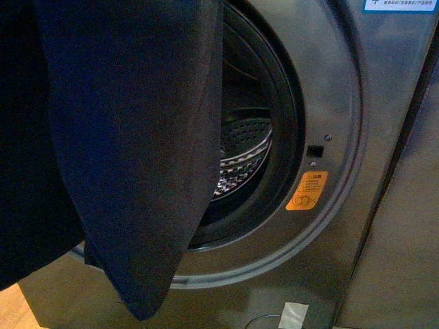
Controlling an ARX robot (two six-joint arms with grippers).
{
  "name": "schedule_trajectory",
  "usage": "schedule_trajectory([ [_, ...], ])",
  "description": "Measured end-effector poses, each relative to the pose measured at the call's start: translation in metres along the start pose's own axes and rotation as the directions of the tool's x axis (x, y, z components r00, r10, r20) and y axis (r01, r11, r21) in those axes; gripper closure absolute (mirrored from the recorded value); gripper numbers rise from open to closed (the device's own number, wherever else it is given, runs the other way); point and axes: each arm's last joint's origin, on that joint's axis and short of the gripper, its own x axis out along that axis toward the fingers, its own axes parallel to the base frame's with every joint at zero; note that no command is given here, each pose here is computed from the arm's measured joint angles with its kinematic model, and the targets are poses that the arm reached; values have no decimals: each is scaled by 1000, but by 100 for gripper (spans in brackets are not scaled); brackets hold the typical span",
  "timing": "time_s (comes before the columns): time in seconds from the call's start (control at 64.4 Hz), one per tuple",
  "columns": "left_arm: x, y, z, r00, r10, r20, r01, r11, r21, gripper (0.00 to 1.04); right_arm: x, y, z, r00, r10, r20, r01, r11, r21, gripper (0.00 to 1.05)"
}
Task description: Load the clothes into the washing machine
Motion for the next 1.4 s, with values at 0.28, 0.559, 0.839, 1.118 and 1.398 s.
schedule_trajectory([
  [0.28, 4, 17, -34, 997, 40, -67, -39, 999, 17, 95, -52, -22, -105, 966, -39, -256, 42, 999, 6, 15],
  [0.559, 5, 32, -66, 990, 81, -117, -77, 996, 32, 95, -82, -53, -161, 934, 0, -356, -31, 996, -81, 54],
  [0.839, 5, 50, -110, 973, 146, -178, -142, 989, 34, 95, -104, -77, -193, 933, -3, -359, -29, 996, -86, 94],
  [1.118, 20, 70, -150, 953, 222, -204, -217, 975, 46, 95, -121, -92, -217, 934, -9, -358, -24, 996, -90, 102],
  [1.398, 34, 77, -177, 939, 248, -239, -238, 969, 70, 95, -131, -106, -227, 936, -14, -352, -19, 996, -91, 102],
])
